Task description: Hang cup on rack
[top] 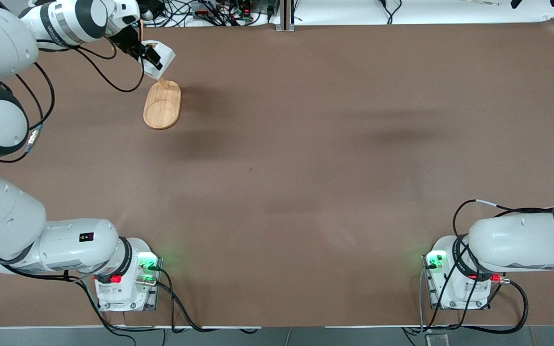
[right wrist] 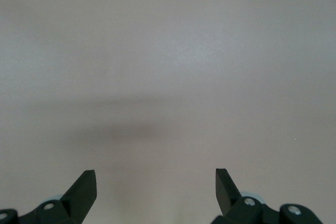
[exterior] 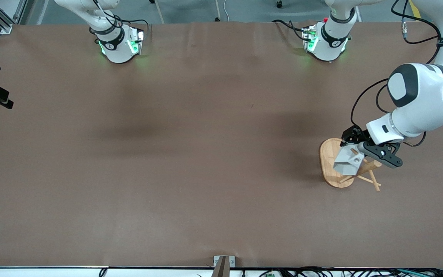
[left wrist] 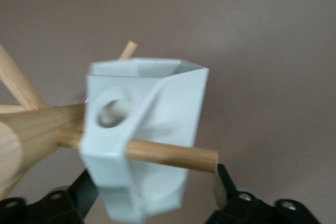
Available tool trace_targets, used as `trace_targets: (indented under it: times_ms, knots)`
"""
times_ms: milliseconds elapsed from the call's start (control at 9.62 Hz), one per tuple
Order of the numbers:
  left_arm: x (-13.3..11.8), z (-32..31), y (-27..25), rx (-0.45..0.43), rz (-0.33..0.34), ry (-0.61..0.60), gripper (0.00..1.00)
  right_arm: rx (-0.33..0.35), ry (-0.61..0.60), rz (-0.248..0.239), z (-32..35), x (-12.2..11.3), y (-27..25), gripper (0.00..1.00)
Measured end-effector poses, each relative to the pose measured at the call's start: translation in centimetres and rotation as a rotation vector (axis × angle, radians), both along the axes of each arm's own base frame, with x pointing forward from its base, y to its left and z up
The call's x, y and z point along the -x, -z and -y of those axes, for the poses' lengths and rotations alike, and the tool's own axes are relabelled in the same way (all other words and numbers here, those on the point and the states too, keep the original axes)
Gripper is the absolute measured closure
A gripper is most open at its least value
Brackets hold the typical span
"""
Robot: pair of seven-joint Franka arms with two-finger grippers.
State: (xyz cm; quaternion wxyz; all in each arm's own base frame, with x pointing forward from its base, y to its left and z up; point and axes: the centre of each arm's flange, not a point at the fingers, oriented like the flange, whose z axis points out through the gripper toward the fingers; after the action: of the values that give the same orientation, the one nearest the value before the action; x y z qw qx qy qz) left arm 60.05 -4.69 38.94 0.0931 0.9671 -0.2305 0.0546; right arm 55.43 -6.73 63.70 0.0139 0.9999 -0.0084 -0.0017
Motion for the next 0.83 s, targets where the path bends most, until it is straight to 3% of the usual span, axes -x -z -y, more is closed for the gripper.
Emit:
trace_targets:
  times_ms: [312, 623, 831]
  knots:
    - [0.7, 0.3, -5.5, 0.009, 0.034, -0.136, 0.0, 0.0, 0.0, 0.001, 0.0, 0.0, 0.0, 0.0]
    - [4.0, 0.8, -12.8, 0.012, 0.025, -0.265, 0.0, 0.0, 0.001, 0.003, 0.0, 0.0, 0.0, 0.0]
    - [6.5, 0.7, -17.3, -0.066, 0.031, -0.268, 0.0, 0.0, 0.002, 0.003, 0.1, 0.0, 0.0, 0.0]
